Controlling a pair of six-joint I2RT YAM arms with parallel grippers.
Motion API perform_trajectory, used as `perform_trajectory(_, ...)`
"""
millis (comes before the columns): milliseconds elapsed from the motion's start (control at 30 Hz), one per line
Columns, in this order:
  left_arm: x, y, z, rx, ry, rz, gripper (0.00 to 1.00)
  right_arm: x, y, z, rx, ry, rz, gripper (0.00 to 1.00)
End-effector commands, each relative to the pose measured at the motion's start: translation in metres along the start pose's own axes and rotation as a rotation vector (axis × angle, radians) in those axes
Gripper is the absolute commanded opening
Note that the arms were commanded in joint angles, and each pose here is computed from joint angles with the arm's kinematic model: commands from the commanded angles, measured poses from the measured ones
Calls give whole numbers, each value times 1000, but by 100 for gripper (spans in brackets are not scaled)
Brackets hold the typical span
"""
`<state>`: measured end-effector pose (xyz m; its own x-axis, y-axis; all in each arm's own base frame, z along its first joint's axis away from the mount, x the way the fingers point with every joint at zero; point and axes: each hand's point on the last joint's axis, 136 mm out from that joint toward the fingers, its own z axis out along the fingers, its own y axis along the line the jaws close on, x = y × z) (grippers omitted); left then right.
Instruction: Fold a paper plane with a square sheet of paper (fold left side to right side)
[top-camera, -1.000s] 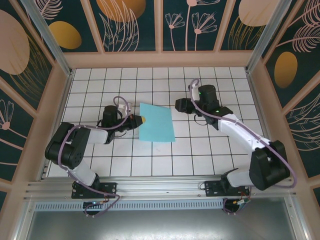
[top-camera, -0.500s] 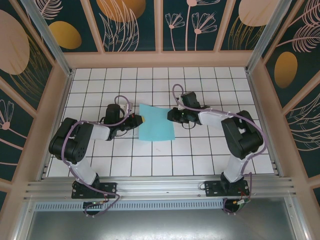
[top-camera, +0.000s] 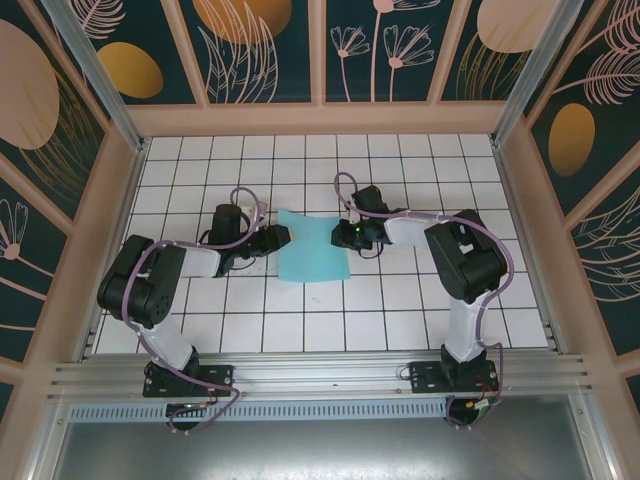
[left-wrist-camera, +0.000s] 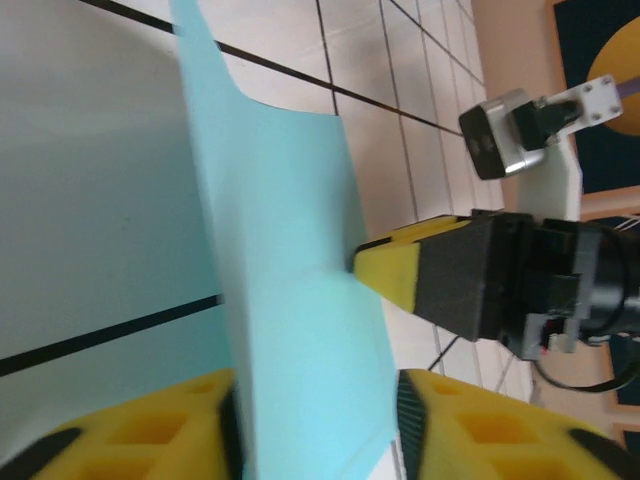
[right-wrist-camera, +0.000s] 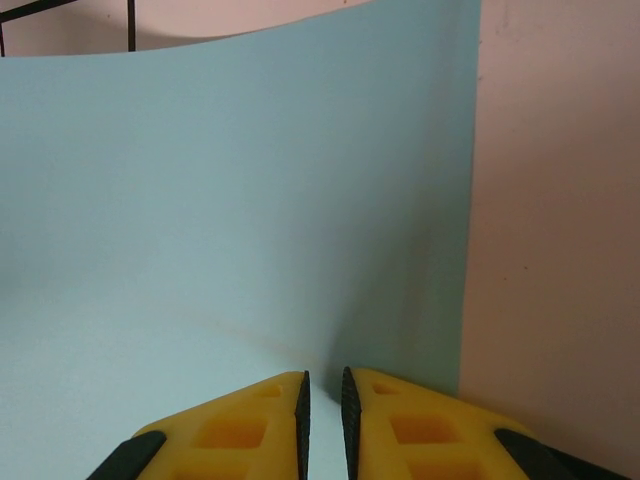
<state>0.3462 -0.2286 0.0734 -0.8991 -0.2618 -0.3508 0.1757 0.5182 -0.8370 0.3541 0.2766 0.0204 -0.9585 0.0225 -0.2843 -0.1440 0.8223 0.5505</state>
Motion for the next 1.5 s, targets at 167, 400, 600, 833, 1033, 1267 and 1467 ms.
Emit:
perform_trajectory(167, -14, -62, 4, 179, 15, 51, 57, 16, -7, 6, 18, 39, 3, 20)
perform_trajectory(400, -10, -63, 24, 212, 45, 18, 57, -4, 20, -10, -119, -47, -9, 22)
perform_trajectory(600, -7, -58, 36, 214, 61, -3, 52, -23, 34, -41, -203, -133, -8, 26)
perform_trajectory(833, -6, -51, 42, 210, 65, -27, 42, -33, 46, -81, -299, -223, -1, 46)
perform_trajectory(1033, -6, -45, 47, 198, 62, -42, 27, -22, 78, -86, -480, -188, 21, 54)
perform_trajectory(1267, -4, -40, 49, 187, 62, -53, 15, -12, 92, -60, -491, -118, 30, 52)
perform_trajectory(1467, -3, -39, 49, 181, 60, -55, 9, -9, 93, -42, -476, -72, 57, 44)
